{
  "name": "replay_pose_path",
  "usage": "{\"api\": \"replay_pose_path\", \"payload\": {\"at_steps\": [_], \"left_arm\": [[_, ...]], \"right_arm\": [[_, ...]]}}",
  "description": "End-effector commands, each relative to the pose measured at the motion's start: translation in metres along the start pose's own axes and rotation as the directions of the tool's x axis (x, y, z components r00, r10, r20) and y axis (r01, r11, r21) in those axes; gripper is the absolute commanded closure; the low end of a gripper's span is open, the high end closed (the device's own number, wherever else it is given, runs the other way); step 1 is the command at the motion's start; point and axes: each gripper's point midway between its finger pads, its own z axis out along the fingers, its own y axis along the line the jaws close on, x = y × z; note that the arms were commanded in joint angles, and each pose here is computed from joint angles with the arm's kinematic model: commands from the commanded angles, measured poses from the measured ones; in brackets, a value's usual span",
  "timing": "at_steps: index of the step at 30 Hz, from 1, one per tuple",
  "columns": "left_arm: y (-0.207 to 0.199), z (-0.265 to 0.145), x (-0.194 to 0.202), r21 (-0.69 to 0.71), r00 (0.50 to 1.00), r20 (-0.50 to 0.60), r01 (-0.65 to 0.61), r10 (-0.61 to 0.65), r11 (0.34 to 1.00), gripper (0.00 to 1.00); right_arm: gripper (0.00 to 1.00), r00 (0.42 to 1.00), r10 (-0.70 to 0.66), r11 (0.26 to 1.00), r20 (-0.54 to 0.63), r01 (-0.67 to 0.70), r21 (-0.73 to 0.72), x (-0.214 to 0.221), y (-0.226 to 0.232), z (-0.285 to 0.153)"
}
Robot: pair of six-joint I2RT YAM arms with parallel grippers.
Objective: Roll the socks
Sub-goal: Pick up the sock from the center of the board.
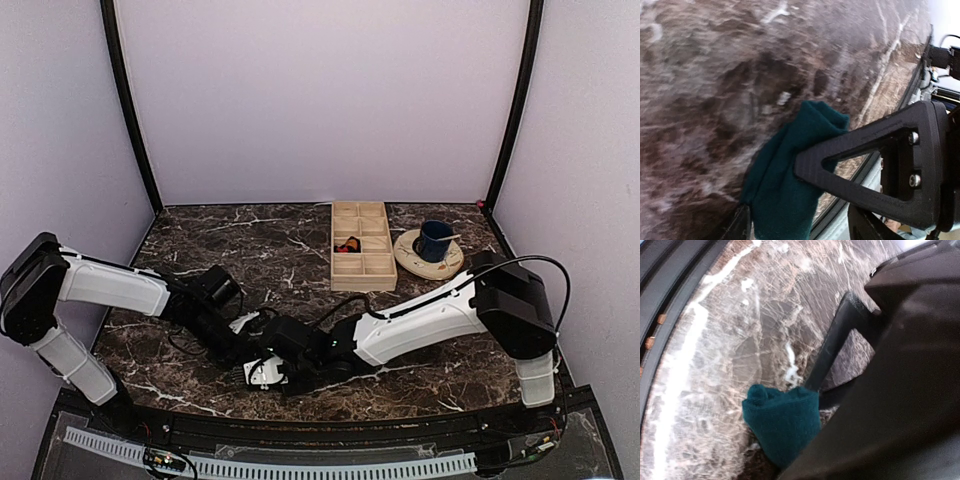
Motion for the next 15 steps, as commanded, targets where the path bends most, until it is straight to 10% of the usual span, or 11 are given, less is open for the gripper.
{"api": "replay_pose_path", "payload": {"at_steps": [1, 15], "left_arm": [[0.008, -0.006, -0.019, -0.108, 0.997, 0.076, -0.014, 0.023, 0.994, 0.37], [0.041, -0.033, -0.029, -0.310, 0.979, 0.203, 0.070, -0.005, 0.948, 0.67]], "right_arm": [[0.88, 0.979, -0.002, 0.980, -0.204, -0.039, -0.194, 0.071, 0.065, 0.038], [1.00, 0.969, 0.081, 0.972, -0.233, -0.128, -0.194, 0.080, 0.068, 0.021]]}}
